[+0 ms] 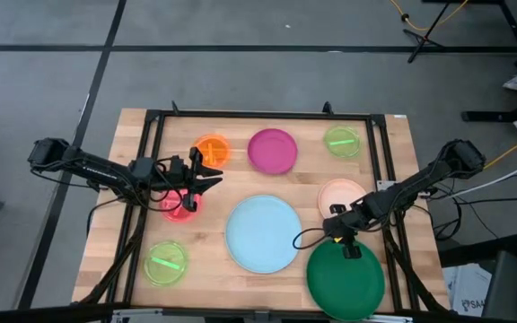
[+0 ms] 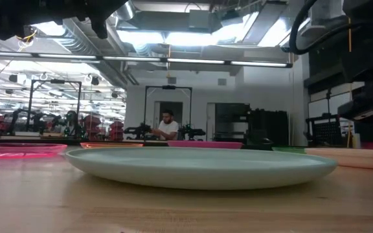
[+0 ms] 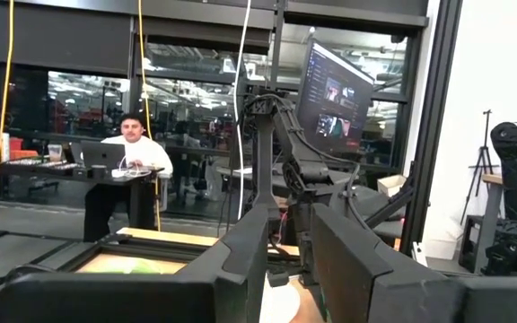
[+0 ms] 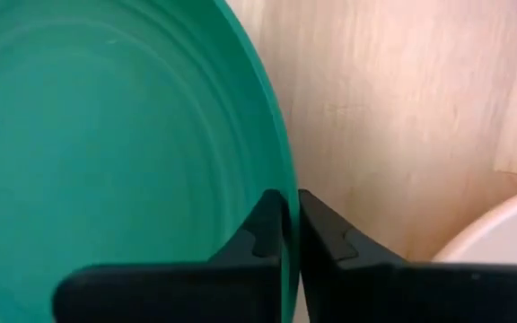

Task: Stack plastic plates
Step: Stack the dark green plate on top of the blue plate

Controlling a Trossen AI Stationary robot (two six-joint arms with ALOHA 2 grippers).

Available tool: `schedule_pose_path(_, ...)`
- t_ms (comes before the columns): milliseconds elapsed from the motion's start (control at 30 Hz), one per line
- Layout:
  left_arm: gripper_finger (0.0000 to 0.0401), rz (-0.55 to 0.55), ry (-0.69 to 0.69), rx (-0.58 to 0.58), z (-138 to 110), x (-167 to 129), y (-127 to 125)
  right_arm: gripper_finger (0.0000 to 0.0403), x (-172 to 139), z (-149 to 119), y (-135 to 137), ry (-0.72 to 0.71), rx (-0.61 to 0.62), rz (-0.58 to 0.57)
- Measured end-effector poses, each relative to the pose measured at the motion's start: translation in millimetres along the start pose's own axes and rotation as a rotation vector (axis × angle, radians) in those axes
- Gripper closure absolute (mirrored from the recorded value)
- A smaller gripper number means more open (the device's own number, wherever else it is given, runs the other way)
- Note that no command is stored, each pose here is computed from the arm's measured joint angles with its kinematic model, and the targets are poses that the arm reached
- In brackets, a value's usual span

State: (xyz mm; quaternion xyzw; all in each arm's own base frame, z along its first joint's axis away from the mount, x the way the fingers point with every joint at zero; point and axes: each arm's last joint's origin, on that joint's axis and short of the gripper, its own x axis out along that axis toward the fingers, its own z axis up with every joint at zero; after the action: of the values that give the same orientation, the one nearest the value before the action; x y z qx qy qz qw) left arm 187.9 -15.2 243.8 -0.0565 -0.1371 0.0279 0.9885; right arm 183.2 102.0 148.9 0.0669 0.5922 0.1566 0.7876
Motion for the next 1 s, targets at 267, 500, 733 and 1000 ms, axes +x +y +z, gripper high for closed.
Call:
schedule_pose_path(267,0.0319,0.000,0.000,0.000,0.0,0.0,0.0,0.0399,-5.6,10.0,6.3,-0.040,0.046,0.061)
schedule_pose_path(500,0.0319,0.000,-0.004,0.000,0.4,0.0,0.0,0.0396,-22.3,32.7,15.5,-0.122,0.041,0.092)
schedule_pose_path(733,0.0319,-0.001,-0.021,0.004,2.2,0.0,-0.1,0.0399,-40.4,55.7,9.0,-0.221,0.085,0.077)
schedule_pose_path(1000,0.0319,-0.001,-0.020,0.004,2.1,0.0,-0.1,0.0398,-50.3,68.9,-19.2,-0.302,0.158,0.029)
